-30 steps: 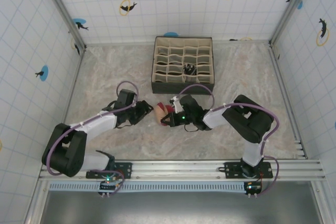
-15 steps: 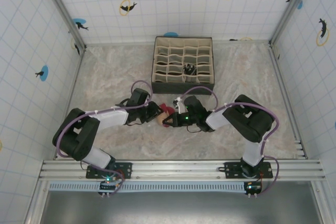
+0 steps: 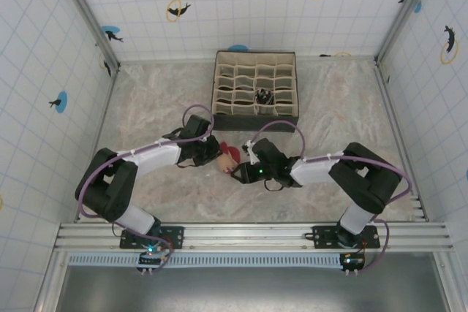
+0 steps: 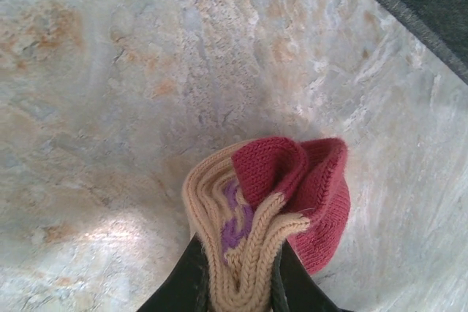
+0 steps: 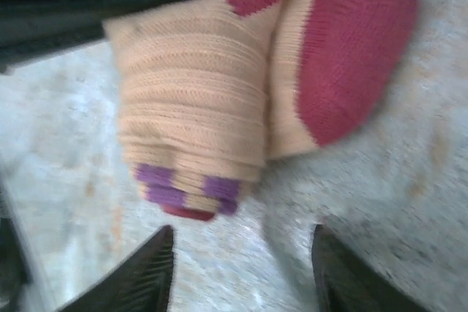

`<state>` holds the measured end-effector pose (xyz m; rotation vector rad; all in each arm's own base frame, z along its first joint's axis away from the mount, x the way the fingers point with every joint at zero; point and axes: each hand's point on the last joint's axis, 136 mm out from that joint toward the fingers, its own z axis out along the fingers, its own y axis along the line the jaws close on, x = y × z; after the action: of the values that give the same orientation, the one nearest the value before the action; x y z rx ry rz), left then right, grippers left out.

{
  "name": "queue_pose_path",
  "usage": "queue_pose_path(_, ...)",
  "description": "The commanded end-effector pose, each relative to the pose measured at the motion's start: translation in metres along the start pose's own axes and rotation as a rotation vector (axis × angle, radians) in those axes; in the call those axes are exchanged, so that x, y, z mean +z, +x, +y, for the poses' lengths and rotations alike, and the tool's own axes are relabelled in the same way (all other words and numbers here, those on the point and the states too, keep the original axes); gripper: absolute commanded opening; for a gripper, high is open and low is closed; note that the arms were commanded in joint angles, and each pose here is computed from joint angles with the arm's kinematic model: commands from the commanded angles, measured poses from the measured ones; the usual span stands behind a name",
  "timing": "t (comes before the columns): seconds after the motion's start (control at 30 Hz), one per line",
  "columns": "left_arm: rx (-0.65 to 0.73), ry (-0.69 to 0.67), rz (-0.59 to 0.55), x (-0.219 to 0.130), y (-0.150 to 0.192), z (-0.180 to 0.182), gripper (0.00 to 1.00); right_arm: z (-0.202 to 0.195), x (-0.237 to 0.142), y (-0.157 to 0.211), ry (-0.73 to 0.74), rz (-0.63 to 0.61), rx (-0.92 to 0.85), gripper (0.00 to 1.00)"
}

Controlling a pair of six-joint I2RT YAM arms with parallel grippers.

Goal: Roll the socks

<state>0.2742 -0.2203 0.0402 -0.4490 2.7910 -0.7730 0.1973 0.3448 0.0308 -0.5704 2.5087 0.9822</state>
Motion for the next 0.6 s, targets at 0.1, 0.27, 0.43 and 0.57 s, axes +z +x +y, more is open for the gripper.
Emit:
queue_pose_path(0.1,-0.002,-0.093,0.074,0.002,0.009,0.014,0.00,0.010,-0.014,-0.023,0.292,-0.118,-0.338,0.65)
queue_pose_path(0.27,-0.014,-0.104,0.123,0.008,0.019,0.021,0.00,0.025,-0.009,-0.024,0.406,-0.185,-0.509,0.71)
queue_pose_path(0.43,-0.020,-0.105,0.142,0.010,0.025,0.024,0.00,0.030,0.001,-0.032,0.556,-0.233,-0.627,0.71)
queue_pose_path(0.57,-0.034,-0.098,0.155,0.011,0.029,0.027,0.00,0.033,0.009,-0.038,0.623,-0.277,-0.664,0.69)
